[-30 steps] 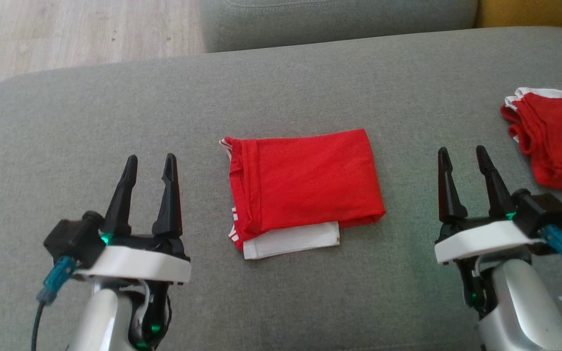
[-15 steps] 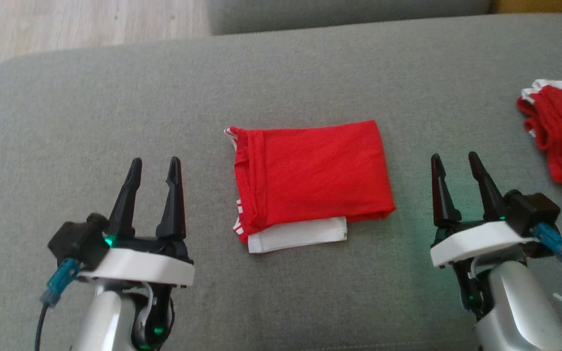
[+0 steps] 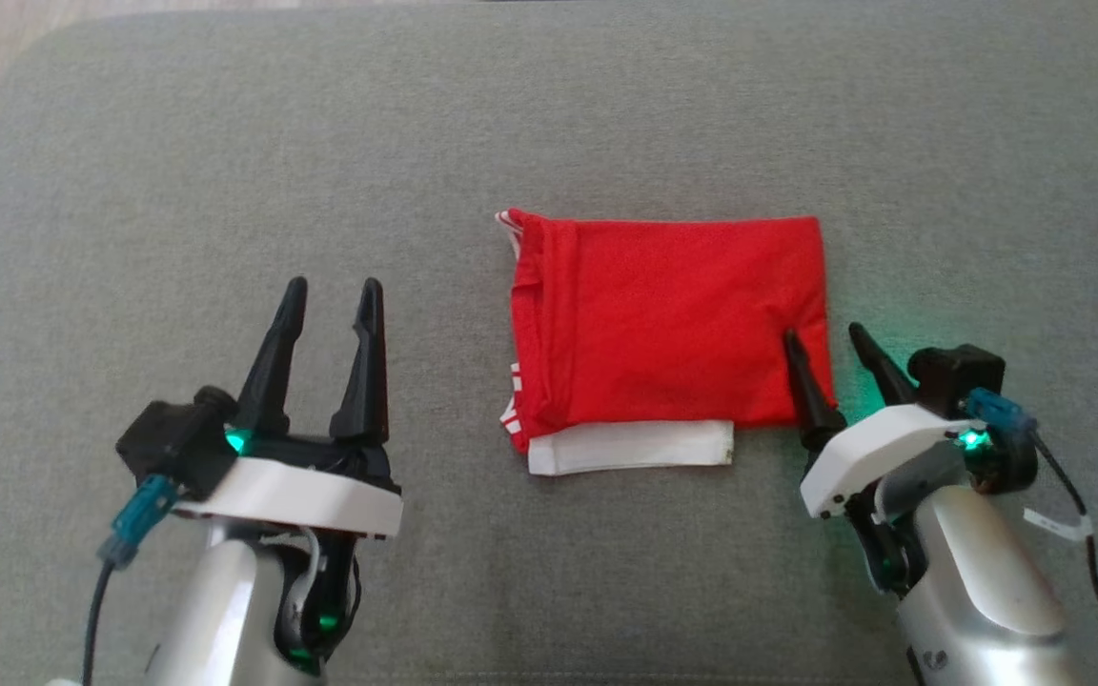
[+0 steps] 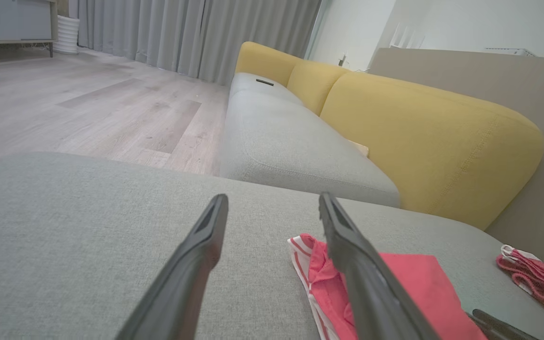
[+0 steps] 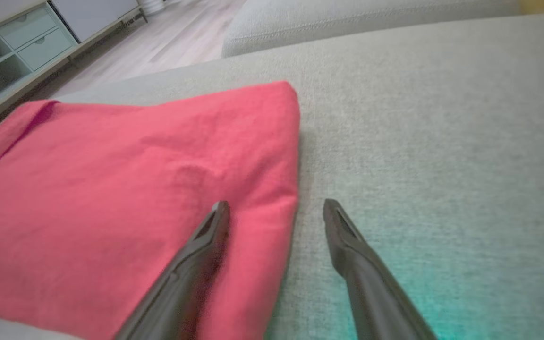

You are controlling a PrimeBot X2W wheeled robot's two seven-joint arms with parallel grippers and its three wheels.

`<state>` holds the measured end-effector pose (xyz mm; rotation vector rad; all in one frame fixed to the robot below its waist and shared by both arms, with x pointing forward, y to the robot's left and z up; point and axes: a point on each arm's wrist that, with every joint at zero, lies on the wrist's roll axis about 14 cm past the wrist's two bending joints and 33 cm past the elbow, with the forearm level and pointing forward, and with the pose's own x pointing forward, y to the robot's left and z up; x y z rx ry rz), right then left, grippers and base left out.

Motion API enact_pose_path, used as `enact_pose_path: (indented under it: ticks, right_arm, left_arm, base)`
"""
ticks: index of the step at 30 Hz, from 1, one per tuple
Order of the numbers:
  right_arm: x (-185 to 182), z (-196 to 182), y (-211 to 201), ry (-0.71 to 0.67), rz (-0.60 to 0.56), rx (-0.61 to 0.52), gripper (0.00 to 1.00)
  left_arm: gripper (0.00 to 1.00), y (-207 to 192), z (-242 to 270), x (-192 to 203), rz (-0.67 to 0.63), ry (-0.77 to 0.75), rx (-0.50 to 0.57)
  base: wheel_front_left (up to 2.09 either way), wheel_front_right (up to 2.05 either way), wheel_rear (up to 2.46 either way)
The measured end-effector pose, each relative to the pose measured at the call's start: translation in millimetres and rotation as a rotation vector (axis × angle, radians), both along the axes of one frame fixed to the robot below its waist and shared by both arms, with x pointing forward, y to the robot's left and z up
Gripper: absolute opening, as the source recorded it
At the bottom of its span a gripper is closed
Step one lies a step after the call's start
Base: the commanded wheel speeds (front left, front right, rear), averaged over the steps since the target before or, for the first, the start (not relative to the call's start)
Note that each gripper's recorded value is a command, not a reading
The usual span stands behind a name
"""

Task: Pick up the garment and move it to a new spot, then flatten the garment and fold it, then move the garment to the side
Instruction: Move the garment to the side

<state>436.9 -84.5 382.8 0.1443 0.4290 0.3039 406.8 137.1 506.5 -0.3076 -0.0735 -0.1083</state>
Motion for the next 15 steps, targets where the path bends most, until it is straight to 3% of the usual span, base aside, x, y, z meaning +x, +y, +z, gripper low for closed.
enact_pose_path:
  ticks: [8,9,10,15]
  right_arm:
    - [-2,-15,18,0.084,0.059,0.003,1.0]
    - [-2,-15,18,0.087,0.066,-0.004,0.88]
    - [-2,-14,18,0.086,0.072,-0.01,0.04]
    - [-1,-10,15,0.057,0.081,-0.042,0.0]
  left_arm:
    - [1.0,5,-4,-3,0.015,0.014,0.0]
    - [1.0,4,-4,-3,0.013,0.013,0.0]
    - [1.0,3,-3,-2,0.011,0.013,-0.001]
    - [1.0,-3,-2,0,-0.009,0.008,-0.004]
  base:
    - [0.0,0.0,0.0]
    - [0.0,0.0,0.0]
    - [0.0,0.0,0.0]
    - [0.0,0.0,0.0]
